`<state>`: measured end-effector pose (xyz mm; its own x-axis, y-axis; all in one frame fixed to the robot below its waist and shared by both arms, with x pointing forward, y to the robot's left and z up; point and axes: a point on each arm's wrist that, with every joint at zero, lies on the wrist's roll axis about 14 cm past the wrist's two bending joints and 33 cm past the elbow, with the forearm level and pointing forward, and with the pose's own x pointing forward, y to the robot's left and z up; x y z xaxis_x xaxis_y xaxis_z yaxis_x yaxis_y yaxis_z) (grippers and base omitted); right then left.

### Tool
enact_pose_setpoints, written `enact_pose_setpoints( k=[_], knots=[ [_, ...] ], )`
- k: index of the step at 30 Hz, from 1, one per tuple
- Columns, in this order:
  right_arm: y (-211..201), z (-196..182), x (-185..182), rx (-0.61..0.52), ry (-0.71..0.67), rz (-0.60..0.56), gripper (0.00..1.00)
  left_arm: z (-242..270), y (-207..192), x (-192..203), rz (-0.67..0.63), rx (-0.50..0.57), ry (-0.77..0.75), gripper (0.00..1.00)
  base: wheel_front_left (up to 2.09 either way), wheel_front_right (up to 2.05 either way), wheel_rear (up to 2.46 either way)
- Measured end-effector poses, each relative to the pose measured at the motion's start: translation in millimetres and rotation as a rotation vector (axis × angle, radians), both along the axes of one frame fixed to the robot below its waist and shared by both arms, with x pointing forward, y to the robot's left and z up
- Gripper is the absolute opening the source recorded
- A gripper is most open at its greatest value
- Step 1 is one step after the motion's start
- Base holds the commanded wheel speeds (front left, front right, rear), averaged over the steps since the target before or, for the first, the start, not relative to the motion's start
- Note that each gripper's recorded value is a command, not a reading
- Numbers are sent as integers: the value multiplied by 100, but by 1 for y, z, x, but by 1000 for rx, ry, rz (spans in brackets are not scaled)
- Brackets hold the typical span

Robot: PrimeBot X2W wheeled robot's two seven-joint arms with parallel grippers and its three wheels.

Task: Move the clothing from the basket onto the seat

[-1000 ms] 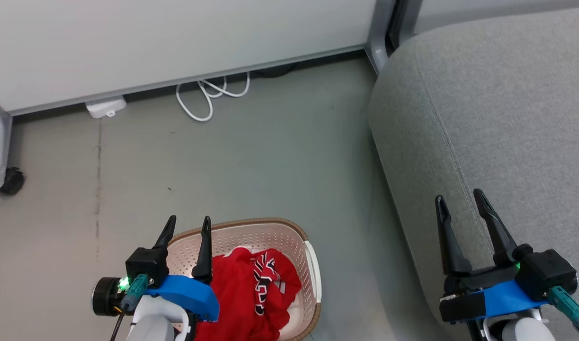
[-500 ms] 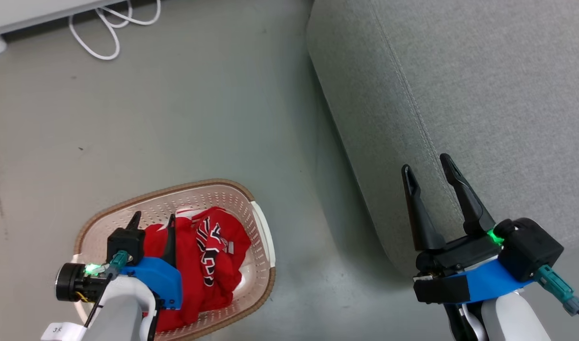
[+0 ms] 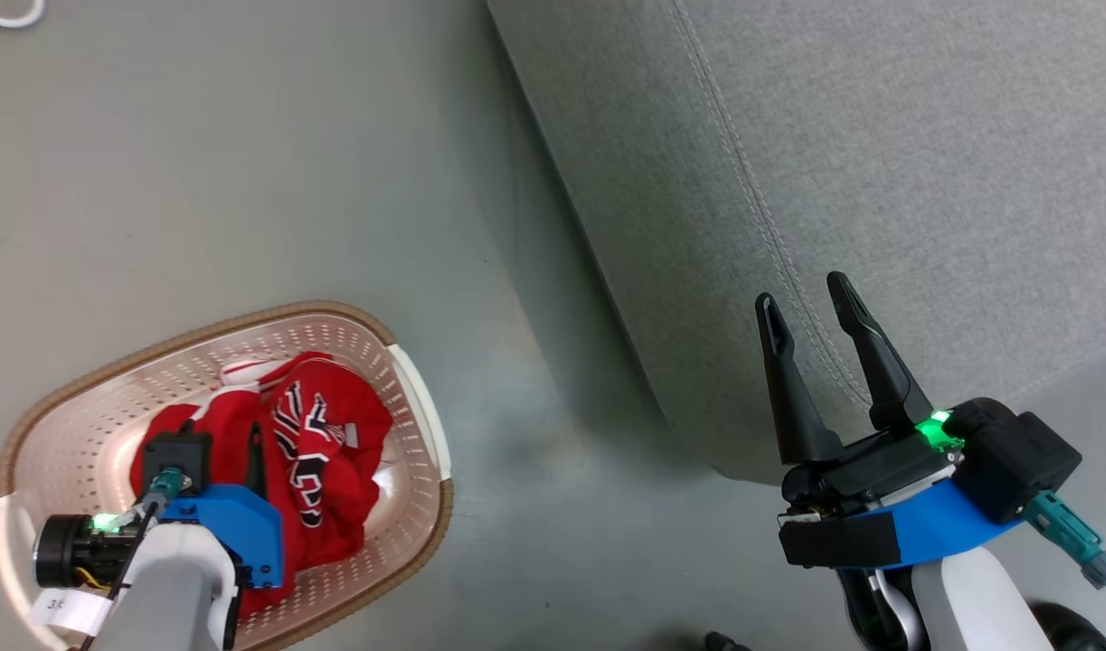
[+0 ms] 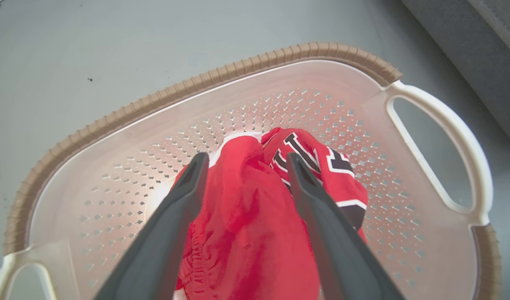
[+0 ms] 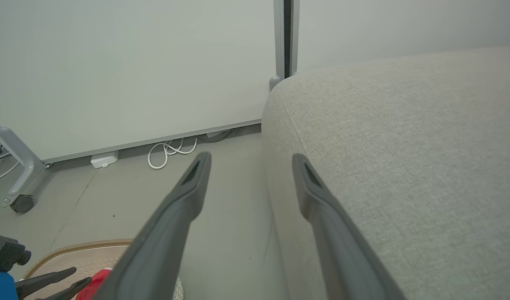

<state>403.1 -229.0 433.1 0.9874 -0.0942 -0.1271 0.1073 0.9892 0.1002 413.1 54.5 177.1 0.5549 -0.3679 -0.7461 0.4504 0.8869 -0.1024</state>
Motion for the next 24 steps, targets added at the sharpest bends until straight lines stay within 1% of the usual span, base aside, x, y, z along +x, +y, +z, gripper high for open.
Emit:
enact_pose_setpoints(
  k=[5, 12, 20, 24],
  knots=[
    [-10, -8, -4, 4, 29, -36, 100, -23, 3, -2, 7, 26, 43, 100, 0, 0, 0],
    [-7, -19, -3, 4, 63, -28, 100, -44, 10, -1, 17, 59, 78, 100, 0, 0, 0],
    [0, -34, -1, 15, 102, -11, 100, -66, 10, 4, 50, 70, 105, 100, 0, 0, 0],
    [3, -40, 0, 18, 117, -4, 100, -78, 12, -4, 60, 103, 164, 100, 0, 0, 0]
  ],
)
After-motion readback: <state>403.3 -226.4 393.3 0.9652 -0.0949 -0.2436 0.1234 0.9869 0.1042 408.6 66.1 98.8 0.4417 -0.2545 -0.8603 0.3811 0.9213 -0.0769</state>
